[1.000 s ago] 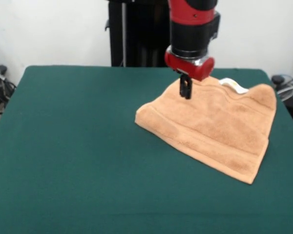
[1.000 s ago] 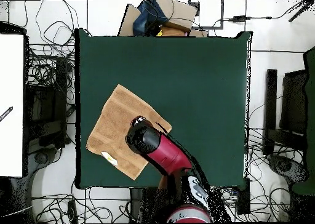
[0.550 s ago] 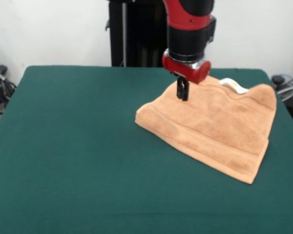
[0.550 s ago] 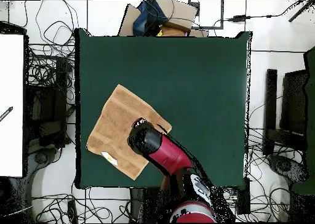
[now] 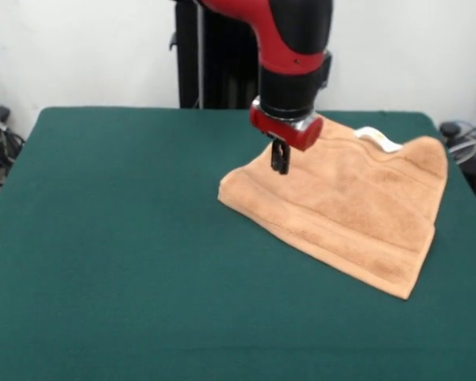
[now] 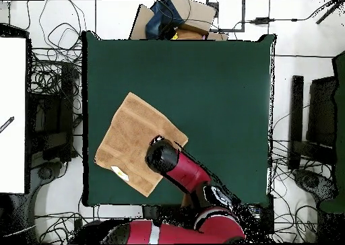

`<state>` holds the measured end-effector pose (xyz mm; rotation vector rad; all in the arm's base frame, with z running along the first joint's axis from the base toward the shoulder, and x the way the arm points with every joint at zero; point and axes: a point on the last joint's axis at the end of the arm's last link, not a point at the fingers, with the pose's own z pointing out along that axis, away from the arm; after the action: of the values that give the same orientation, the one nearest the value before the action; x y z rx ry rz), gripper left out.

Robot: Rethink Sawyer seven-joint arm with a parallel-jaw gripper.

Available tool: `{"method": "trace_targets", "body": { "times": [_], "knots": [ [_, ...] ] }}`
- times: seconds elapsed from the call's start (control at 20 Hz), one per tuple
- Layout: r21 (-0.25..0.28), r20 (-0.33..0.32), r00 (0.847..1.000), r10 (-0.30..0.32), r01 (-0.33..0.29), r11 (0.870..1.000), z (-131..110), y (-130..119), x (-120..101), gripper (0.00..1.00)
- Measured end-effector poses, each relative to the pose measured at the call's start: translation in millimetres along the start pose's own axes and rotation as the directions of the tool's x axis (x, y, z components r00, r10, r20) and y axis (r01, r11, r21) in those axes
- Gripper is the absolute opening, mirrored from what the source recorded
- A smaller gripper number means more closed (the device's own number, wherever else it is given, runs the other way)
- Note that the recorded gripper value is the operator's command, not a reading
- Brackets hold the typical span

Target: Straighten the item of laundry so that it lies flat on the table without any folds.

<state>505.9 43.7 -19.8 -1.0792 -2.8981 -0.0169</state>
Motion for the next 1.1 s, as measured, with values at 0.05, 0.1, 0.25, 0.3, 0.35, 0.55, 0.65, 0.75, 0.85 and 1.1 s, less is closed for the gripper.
{"method": "trace_targets", "body": {
  "times": [0.05,0.1,0.25,0.3,0.35,0.55,0.65,0.75,0.85,1.1],
  "knots": [
    [0.004,-0.005,1.0,-0.003,0.003,1.0,4.2,-3.0,1.5,0.0],
    [0.009,-0.01,1.0,-0.007,0.007,1.0,8.5,-6.0,2.9,0.0],
    [0.018,-0.024,1.0,-0.015,0.015,1.0,18.5,-12.0,6.4,0.0],
    [0.02,-0.027,0.999,-0.016,0.017,1.0,20.8,-12.8,7.0,0.0],
    [0.023,-0.034,0.999,-0.021,0.022,0.999,26.0,-14.3,8.2,0.0],
    [0.025,-0.038,0.999,-0.035,0.036,0.999,33.7,-13.5,7.5,0.0],
    [0.024,-0.037,0.998,-0.041,0.042,0.999,33.5,-13.5,7.8,0.0],
    [0.025,-0.036,0.998,-0.046,0.047,0.999,33.6,-13.3,7.7,0.0],
    [0.025,-0.035,0.998,-0.049,0.05,0.998,33.5,-13.1,7.7,0.0],
    [0.027,-0.052,0.997,-0.063,0.064,0.998,33.9,-12.2,5.4,0.0]
  ]
}}
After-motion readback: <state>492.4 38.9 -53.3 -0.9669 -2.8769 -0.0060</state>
